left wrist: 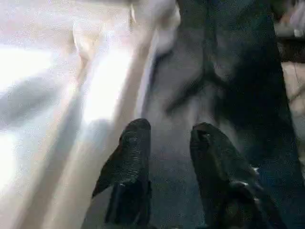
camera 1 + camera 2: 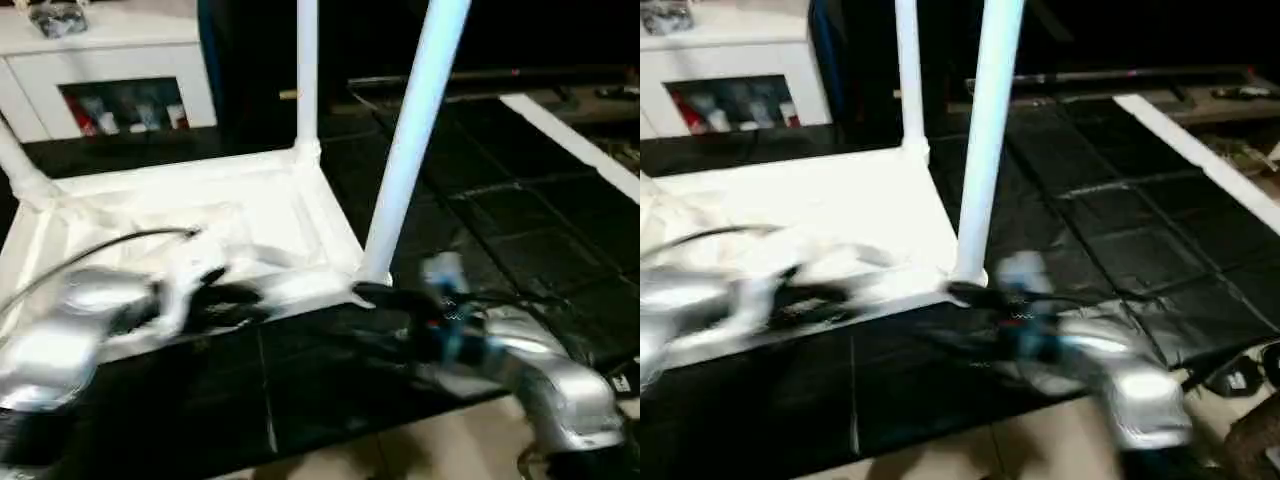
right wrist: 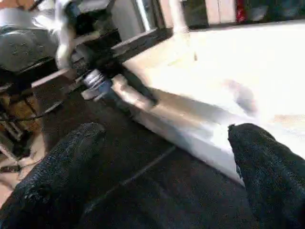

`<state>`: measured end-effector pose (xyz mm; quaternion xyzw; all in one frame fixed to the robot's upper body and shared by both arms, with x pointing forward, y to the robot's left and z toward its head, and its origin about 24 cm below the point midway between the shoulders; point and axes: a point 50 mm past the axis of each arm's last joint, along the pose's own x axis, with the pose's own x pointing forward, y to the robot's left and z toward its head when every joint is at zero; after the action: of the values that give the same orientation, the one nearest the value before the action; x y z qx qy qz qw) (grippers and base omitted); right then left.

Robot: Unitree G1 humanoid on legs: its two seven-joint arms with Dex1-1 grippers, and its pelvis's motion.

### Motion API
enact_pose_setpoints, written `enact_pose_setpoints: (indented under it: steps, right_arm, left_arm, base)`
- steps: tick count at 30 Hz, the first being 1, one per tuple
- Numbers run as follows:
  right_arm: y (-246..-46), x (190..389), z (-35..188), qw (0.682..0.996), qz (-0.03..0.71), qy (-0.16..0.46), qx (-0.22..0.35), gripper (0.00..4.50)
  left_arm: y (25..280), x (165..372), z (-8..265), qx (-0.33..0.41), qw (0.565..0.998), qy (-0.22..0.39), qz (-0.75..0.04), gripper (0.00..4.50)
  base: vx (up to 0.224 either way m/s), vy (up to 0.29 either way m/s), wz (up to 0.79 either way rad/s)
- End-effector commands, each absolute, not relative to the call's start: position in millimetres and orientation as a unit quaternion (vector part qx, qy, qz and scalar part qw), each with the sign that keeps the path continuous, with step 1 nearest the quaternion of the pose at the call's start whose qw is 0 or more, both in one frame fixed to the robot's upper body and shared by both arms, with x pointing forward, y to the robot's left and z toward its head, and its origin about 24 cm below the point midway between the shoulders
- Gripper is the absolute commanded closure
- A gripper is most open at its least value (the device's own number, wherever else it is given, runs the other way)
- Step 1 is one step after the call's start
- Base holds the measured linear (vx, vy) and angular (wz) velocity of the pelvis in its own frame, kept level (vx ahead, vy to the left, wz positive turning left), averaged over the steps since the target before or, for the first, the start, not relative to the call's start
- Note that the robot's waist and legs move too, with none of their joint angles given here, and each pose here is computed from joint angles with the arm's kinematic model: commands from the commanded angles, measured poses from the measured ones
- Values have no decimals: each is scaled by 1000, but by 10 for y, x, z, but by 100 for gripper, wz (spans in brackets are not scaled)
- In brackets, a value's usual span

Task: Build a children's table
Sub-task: Rotate table base

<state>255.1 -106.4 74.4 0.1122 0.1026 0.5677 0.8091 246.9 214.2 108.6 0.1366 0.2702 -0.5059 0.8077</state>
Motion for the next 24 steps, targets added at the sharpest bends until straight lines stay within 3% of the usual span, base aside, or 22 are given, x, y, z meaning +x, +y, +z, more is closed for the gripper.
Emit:
enact_pose_setpoints:
  steps: [1, 5, 7, 14, 18, 24]
  right_arm:
    - [-927, 2641, 754, 822, 554, 94, 88, 0]
    - [-702, 2759, 720, 835, 536, 96, 75, 0]
    - [-465, 2922, 646, 863, 492, 107, 49, 0]
    - [-256, 3107, 564, 898, 417, 126, 55, 0]
    - [-316, 3216, 470, 926, 345, 141, 56, 0]
    - [-670, 3426, 403, 962, 221, 142, 75, 0]
  left_arm:
    - [2263, 2345, 1198, 143, 808, 284, -496, 257]
    - [2394, 2196, 1232, 148, 803, 316, -483, 211]
    - [2412, 2095, 1166, 153, 795, 348, -473, 199]
    - [2402, 2066, 944, 183, 793, 393, -429, 149]
    - [2378, 2130, 865, 193, 806, 383, -407, 116]
    - [2361, 2323, 748, 208, 839, 361, -349, 67]
  base:
    - [0, 0, 0]
    - [0, 0, 0]
    - [0, 0, 0]
    - [0, 0, 0]
    - [0, 0, 0]
    - [0, 0, 0]
